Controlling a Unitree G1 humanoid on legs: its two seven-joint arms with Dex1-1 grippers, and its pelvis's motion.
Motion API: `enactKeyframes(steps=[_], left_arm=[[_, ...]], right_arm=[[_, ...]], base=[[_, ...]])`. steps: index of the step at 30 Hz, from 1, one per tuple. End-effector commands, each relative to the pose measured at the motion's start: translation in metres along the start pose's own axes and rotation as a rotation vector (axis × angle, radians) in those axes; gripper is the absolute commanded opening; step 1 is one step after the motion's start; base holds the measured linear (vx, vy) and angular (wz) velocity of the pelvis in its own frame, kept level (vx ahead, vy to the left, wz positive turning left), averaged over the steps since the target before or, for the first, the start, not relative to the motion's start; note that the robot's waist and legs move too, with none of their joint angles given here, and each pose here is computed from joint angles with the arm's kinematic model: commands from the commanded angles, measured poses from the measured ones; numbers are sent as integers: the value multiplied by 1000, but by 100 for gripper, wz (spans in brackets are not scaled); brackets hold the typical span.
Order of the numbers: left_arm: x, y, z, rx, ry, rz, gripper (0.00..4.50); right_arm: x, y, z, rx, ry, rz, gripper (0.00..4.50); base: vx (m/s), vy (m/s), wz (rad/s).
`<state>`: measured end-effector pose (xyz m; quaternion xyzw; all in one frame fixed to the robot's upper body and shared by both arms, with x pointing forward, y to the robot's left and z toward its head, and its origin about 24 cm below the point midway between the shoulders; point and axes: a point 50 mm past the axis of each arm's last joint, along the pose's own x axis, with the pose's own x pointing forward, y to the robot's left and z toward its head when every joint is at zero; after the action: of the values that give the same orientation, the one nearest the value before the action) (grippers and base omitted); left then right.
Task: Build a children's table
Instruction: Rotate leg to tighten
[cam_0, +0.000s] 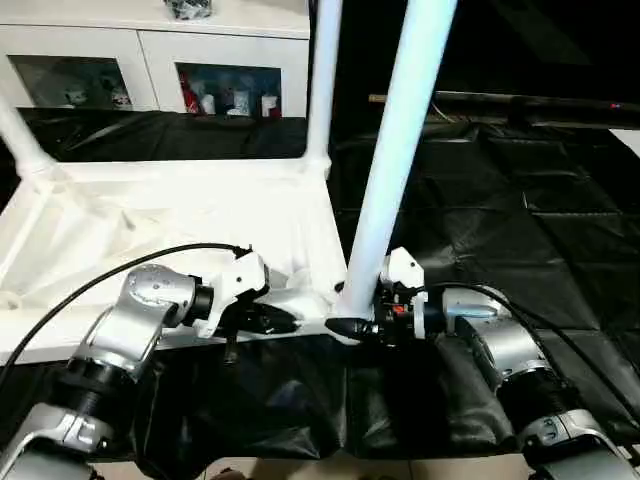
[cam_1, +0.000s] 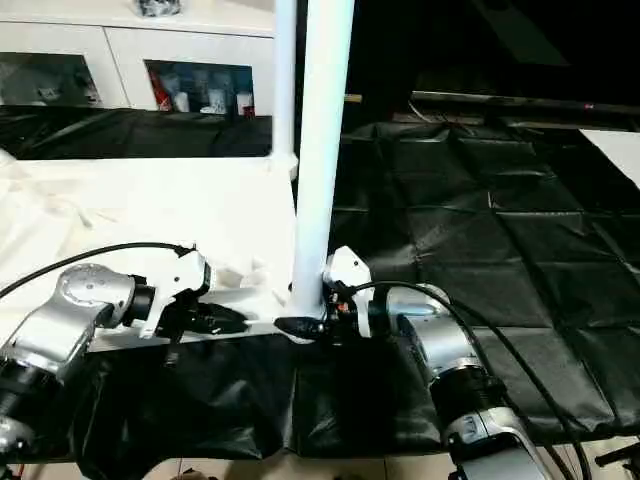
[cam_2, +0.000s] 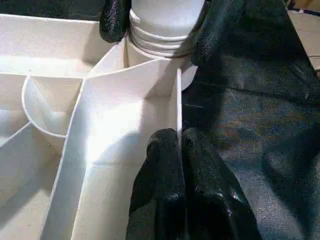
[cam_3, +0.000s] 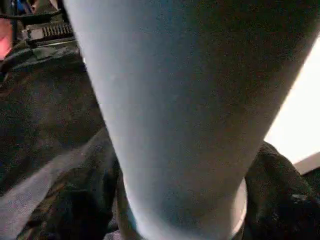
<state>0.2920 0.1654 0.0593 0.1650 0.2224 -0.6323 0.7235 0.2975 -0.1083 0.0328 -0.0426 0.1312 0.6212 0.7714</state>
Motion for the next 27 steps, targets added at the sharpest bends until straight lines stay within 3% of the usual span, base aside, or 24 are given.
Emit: enactKeyframes(steps=[1,7,9,11,14,19,22,23,27], left_arm=[[7,0,8,31,-22,-29,0],[14,5,10,21,-32,29,0],[18,8,14,11,-51,71,0],[29,13,21,4,-66,135,0],[42,15,29,3,-81,176,0],[66,16,43,-37,-131,253,0],[73,11,47,-27,-149,225,0],[75,9,48,-24,-151,216,0],[71,7,45,8,-145,186,0]], right_arm=[[10,7,1,-1,-5,67,297],[20,8,2,45,-68,-18,271],[24,5,0,54,-75,-110,270],[34,-5,-7,97,-66,-335,269],[44,-8,-12,150,-56,-462,269],[65,-6,-7,173,-56,-563,269],[71,-2,-4,168,-66,-528,269],[72,-1,-3,162,-74,-512,304],[66,-4,0,143,-90,-474,344]], base=[[0,0,0],[0,0,0],[0,0,0],[0,0,0],[0,0,0],[0,0,0],[0,0,0],[0,0,0],[0,0,0]])
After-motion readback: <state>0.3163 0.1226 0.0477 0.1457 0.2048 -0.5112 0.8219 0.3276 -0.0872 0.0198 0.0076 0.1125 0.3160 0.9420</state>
